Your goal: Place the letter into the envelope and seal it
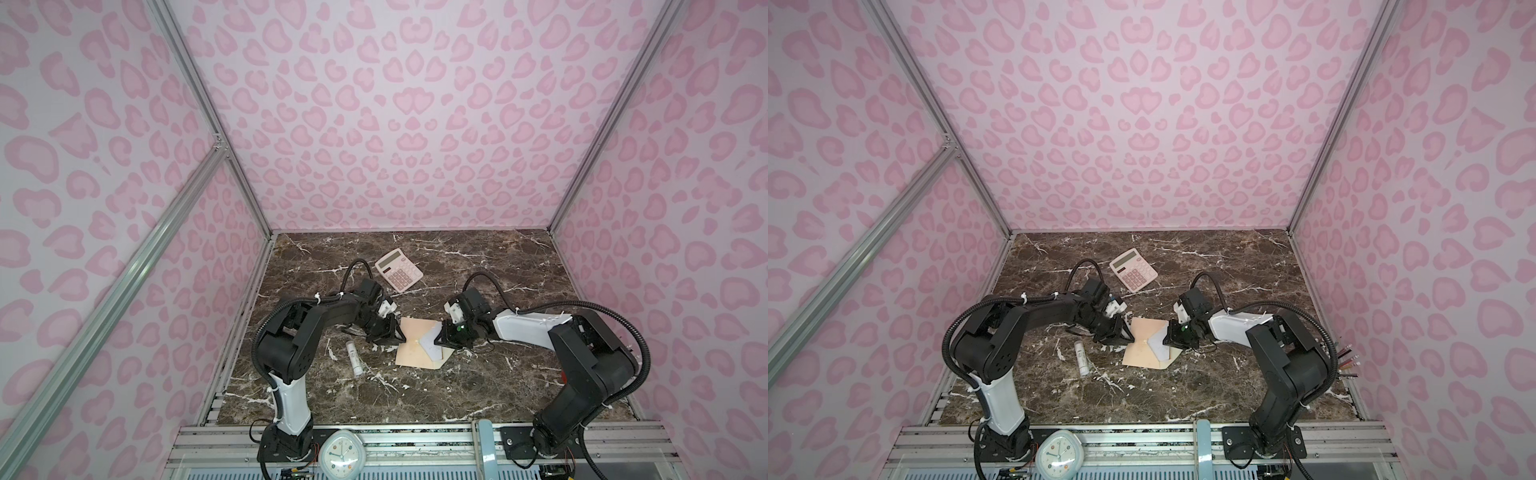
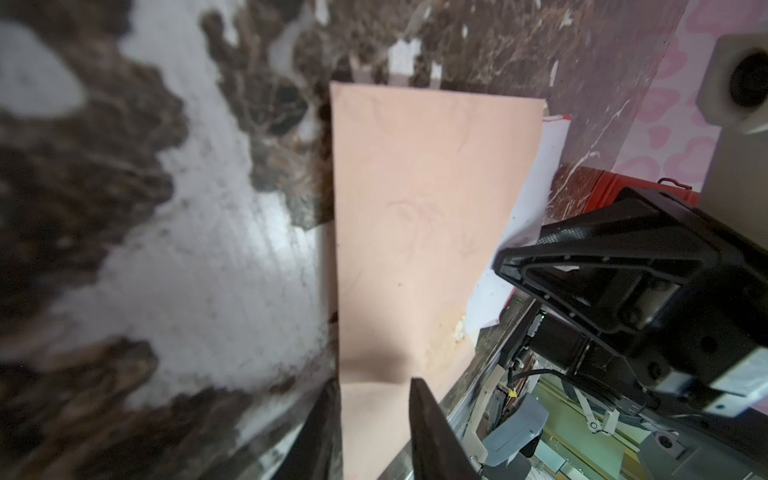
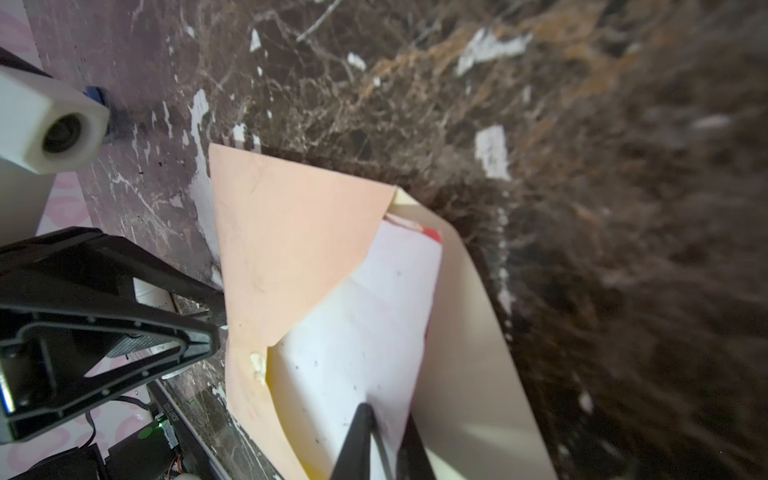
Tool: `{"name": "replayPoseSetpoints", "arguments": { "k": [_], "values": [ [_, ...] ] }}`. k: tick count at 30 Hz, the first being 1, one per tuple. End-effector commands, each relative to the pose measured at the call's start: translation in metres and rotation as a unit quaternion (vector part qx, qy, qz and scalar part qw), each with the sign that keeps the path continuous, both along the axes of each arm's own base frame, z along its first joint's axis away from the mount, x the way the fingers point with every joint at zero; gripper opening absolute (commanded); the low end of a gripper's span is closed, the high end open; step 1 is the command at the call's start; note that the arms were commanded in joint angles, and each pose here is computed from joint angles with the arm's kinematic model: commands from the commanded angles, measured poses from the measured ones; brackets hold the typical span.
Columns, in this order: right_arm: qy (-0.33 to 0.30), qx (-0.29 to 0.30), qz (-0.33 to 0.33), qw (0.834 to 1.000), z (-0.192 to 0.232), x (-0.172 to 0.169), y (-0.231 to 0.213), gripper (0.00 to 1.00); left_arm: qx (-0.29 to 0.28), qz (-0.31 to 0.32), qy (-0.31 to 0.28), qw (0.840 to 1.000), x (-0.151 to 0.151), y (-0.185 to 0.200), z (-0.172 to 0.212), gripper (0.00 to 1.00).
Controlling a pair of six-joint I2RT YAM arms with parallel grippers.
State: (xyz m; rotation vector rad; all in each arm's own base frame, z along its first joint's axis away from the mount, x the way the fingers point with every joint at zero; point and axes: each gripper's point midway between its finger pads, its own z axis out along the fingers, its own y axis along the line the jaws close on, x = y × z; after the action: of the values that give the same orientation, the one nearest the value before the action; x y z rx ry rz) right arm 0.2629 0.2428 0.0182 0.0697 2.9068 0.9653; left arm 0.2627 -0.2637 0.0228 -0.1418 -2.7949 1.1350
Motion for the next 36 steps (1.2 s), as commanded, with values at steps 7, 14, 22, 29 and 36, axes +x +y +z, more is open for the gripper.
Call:
{"name": "replayPoseSetpoints", "arguments": {
  "k": [7,14,22,29,36],
  "values": [
    [0.000,0.002,-0.005,1.000,0.000,0.003,0.004,0.14,0.019,0.002,-0.003,1.000,-0.001,0.005,-0.006,0.32],
    [0.002,-0.006,0.000,1.000,0.002,-0.001,-0.001,0.14,0.056,-0.007,-0.024,0.998,0.005,0.014,-0.001,0.38],
    [0.004,-0.005,-0.003,1.000,-0.001,0.003,0.001,0.14,0.039,-0.005,-0.011,0.999,0.004,0.008,-0.006,0.41],
    [0.006,-0.001,-0.001,1.000,-0.002,0.008,0.007,0.14,0.029,-0.005,0.000,1.000,0.002,0.005,-0.010,0.40],
    [0.006,0.002,0.006,1.000,-0.002,0.010,0.014,0.14,0.025,-0.005,-0.002,1.000,0.004,0.002,-0.009,0.38]
  ]
}}
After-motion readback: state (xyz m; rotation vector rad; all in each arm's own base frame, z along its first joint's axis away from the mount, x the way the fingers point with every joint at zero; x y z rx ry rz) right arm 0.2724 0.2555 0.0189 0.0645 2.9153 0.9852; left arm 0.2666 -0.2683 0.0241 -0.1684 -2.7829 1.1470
